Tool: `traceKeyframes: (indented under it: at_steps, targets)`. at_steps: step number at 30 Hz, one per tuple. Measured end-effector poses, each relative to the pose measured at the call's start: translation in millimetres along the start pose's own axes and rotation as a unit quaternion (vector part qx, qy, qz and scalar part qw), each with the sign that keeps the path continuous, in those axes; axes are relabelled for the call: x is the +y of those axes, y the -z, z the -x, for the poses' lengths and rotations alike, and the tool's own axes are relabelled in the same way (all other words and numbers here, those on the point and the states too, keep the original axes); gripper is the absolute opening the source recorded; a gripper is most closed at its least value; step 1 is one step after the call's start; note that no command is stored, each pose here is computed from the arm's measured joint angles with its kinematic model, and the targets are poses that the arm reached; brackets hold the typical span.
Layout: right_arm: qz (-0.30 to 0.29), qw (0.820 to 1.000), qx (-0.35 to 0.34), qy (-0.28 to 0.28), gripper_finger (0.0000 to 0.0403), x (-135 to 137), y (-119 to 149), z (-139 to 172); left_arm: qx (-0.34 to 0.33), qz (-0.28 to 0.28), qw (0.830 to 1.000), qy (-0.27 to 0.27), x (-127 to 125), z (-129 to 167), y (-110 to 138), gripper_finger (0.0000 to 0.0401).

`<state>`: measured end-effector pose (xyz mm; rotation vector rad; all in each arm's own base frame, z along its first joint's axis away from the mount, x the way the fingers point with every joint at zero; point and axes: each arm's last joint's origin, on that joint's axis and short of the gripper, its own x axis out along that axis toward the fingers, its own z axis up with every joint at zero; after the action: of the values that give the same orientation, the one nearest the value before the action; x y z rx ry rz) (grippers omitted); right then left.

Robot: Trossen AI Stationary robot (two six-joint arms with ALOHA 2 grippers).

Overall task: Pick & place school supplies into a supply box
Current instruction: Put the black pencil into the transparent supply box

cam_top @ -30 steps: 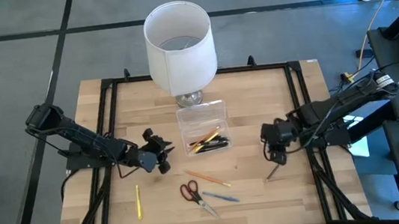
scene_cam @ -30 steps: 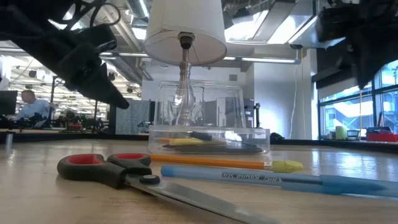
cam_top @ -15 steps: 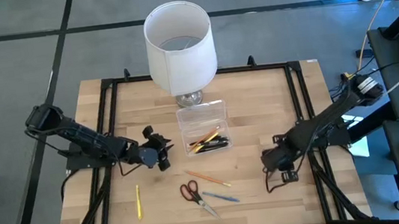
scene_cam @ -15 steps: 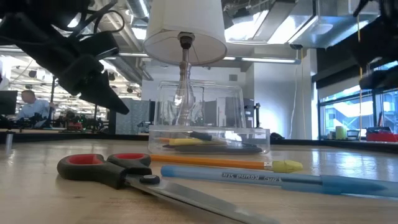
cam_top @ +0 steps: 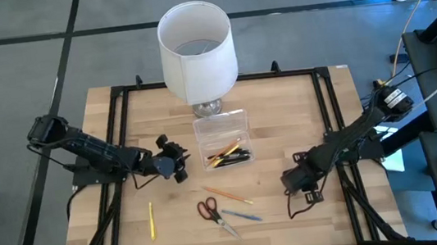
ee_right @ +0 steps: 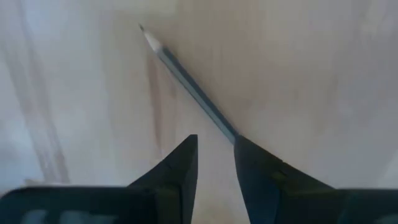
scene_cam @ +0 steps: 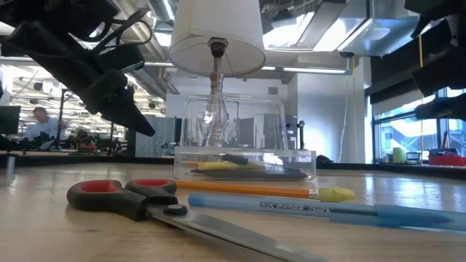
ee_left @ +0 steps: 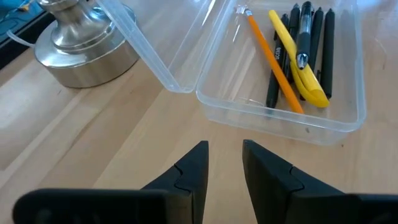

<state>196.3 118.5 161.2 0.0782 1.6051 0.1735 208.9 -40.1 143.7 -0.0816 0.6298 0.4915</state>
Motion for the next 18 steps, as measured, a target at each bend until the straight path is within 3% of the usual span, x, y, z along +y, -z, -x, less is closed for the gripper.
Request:
traceKeyframes:
  at_steps: [9,13,18]
  targets:
    - [0.013,0.999,-0.045,-0.018,0.0108,4,-8,0,0.000,0.000,1.000,0.000,0,0,0,0.0088]
    - [0.055,0.998,-0.010,0.001,0.0108,1,-1,0,0.001,0.000,1.000,0.000,0,0,0,0.0088]
    - [0.062,0.996,0.037,0.057,0.0108,-9,13,-8,0.001,-0.001,1.000,0.000,0,0,0,0.0089]
